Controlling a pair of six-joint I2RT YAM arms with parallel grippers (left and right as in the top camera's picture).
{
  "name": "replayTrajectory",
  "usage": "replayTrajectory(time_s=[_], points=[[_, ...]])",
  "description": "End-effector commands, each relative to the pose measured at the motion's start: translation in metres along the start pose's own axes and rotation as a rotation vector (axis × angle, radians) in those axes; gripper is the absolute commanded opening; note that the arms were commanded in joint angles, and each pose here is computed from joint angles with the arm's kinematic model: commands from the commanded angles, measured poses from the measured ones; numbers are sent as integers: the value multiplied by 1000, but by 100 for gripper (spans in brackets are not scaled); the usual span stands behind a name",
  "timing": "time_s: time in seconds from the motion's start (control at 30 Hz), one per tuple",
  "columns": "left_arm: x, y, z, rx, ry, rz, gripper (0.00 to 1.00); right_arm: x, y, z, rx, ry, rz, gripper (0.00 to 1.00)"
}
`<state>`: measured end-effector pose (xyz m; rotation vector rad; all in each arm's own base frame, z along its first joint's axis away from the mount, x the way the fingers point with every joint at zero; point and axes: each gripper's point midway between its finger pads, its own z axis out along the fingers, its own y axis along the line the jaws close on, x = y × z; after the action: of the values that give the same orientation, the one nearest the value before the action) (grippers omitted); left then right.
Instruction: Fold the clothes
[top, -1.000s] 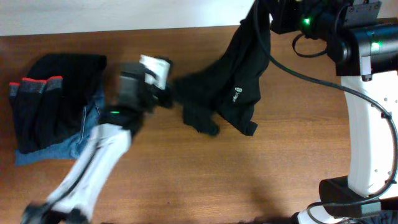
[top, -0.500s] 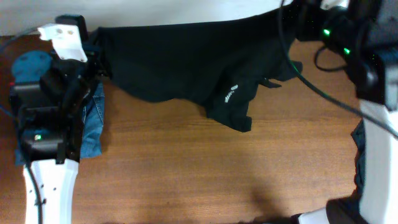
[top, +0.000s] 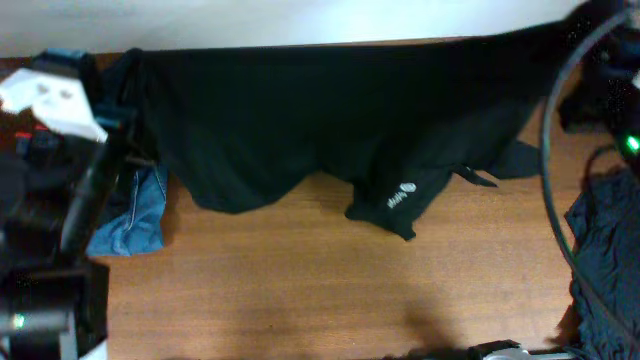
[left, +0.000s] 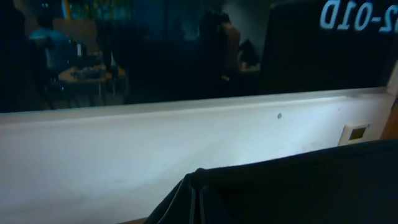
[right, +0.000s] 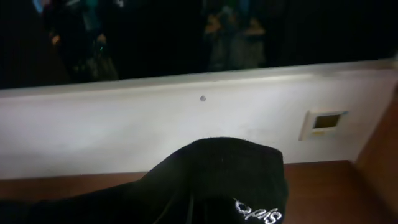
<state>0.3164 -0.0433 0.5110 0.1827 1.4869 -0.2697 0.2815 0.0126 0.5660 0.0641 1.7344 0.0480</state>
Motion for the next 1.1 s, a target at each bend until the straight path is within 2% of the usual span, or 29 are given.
replayTrajectory(time_s=[0.0,0.2,0.43,0.77,0.9,0.93,1.07], points=[[-31,3,-33,-82,-82,41,0,-13,-30,-26,156,-68,4,4],[-29,5,-46,-119,-69,34,0,-11,-39,-37,202,-69,5,4],[14,21,-10,-128,79,-8,1,18,-45,6,270,75,-32,4],[150,62,82,-149,448,-112,0,106,-45,126,337,427,-133,4],[207,78,115,-154,551,-140,1,156,-47,184,351,565,-164,4],[235,86,132,-156,588,-151,0,179,-51,210,362,613,-171,4],[285,97,162,-151,624,-159,0,228,-64,267,384,680,-171,4]])
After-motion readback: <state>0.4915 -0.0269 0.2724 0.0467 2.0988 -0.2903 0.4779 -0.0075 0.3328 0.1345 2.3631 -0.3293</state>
